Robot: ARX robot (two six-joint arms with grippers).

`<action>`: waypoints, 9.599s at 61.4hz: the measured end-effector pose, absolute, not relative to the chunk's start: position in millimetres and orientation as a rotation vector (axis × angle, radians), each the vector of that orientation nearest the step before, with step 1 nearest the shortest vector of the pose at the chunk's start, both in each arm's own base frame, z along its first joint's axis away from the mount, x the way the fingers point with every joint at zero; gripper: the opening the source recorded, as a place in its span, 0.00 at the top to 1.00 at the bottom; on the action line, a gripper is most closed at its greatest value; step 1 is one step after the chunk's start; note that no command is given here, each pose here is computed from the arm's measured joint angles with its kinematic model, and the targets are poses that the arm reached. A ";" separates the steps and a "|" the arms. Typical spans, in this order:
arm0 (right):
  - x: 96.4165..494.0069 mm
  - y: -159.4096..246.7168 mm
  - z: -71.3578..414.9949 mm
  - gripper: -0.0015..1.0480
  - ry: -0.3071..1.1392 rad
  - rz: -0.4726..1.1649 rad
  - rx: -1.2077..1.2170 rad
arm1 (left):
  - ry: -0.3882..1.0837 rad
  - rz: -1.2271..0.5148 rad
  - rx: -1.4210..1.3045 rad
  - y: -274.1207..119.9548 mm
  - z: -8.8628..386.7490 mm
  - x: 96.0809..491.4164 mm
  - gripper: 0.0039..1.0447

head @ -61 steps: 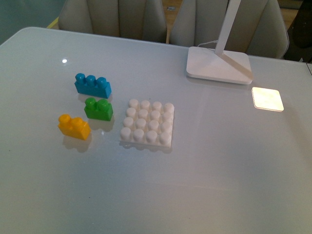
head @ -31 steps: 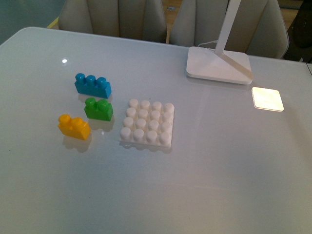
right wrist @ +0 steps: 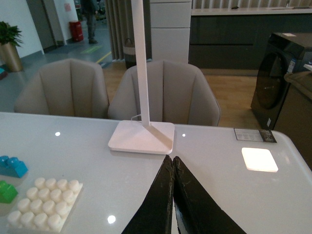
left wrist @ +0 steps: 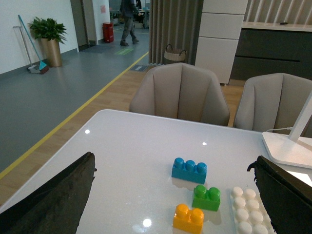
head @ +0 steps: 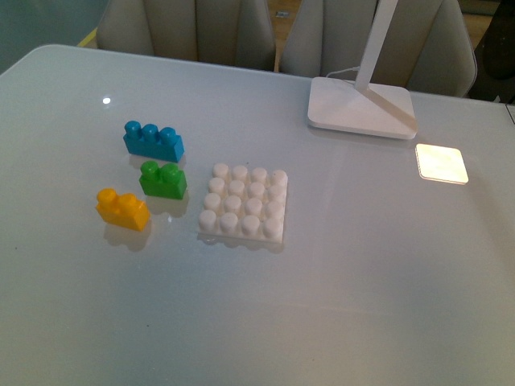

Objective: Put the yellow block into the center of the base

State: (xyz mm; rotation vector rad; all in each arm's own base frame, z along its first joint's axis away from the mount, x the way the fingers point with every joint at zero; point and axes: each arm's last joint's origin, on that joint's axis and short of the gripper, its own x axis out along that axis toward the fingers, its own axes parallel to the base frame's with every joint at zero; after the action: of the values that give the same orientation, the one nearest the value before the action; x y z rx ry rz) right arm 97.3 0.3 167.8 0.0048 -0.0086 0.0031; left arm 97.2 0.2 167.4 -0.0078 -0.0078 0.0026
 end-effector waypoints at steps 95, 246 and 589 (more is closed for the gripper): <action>97.2 0.3 167.8 0.09 -0.009 0.003 0.005 | 0.509 -0.138 -0.268 -65.3 82.4 228.1 0.07; 97.2 0.3 167.8 0.09 -0.009 0.003 0.005 | 0.674 -0.195 0.129 -38.7 -54.5 336.6 0.21; 97.2 0.3 167.8 0.09 -0.009 0.003 0.005 | 0.642 -0.216 0.100 -216.9 -45.1 335.9 0.40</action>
State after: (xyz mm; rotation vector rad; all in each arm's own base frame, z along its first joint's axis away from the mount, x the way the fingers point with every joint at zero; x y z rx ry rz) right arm 97.2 0.3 167.8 0.0048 -0.0093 0.0035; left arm 335.9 -216.9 -45.1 0.0997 0.6422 -0.2160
